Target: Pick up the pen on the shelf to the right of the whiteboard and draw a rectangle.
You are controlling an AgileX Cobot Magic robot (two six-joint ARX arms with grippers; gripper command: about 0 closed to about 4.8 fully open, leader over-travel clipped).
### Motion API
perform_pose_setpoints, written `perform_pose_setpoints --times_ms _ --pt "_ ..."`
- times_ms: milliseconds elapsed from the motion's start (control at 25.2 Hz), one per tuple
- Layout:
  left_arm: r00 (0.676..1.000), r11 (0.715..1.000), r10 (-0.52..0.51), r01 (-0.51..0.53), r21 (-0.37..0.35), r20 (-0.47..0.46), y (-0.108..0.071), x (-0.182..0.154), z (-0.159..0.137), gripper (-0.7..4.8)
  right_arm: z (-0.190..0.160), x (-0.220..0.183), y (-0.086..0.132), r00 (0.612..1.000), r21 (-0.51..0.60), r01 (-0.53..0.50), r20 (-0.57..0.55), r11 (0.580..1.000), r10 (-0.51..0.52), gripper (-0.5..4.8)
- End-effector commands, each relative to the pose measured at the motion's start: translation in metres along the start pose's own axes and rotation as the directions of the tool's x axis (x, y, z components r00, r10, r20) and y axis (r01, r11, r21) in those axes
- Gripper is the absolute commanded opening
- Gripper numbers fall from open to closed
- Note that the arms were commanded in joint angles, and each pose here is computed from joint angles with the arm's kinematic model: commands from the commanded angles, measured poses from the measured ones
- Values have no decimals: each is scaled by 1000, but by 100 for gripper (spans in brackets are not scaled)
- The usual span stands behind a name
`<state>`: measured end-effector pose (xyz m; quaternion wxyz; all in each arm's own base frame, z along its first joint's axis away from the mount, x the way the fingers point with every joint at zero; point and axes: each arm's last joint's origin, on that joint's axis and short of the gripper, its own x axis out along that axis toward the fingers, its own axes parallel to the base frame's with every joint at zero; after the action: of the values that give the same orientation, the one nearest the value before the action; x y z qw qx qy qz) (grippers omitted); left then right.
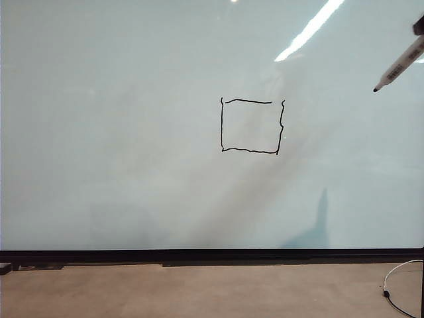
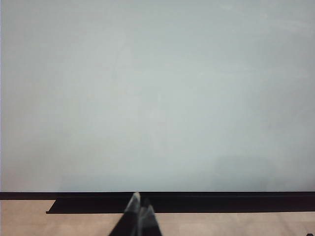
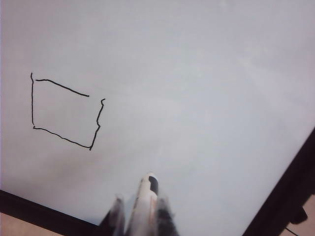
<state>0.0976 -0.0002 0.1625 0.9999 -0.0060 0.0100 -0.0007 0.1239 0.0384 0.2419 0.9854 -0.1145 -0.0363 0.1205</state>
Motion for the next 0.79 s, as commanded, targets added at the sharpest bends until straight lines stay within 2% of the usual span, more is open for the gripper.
perform_pose_setpoints --times_ms 40,397,794 --pt "1000 1000 -4 4 4 9 0 0 2 -4 -6 -7 1 1000 29 8 12 1000 -9 -5" --pt "1000 1000 -4 4 4 9 0 0 2 -5 -27 -27 5 998 77 32 56 996 -36 -5" --pt "1000 1000 -4 4 4 9 0 0 2 -5 -45 -34 8 999 97 38 35 995 -41 -5"
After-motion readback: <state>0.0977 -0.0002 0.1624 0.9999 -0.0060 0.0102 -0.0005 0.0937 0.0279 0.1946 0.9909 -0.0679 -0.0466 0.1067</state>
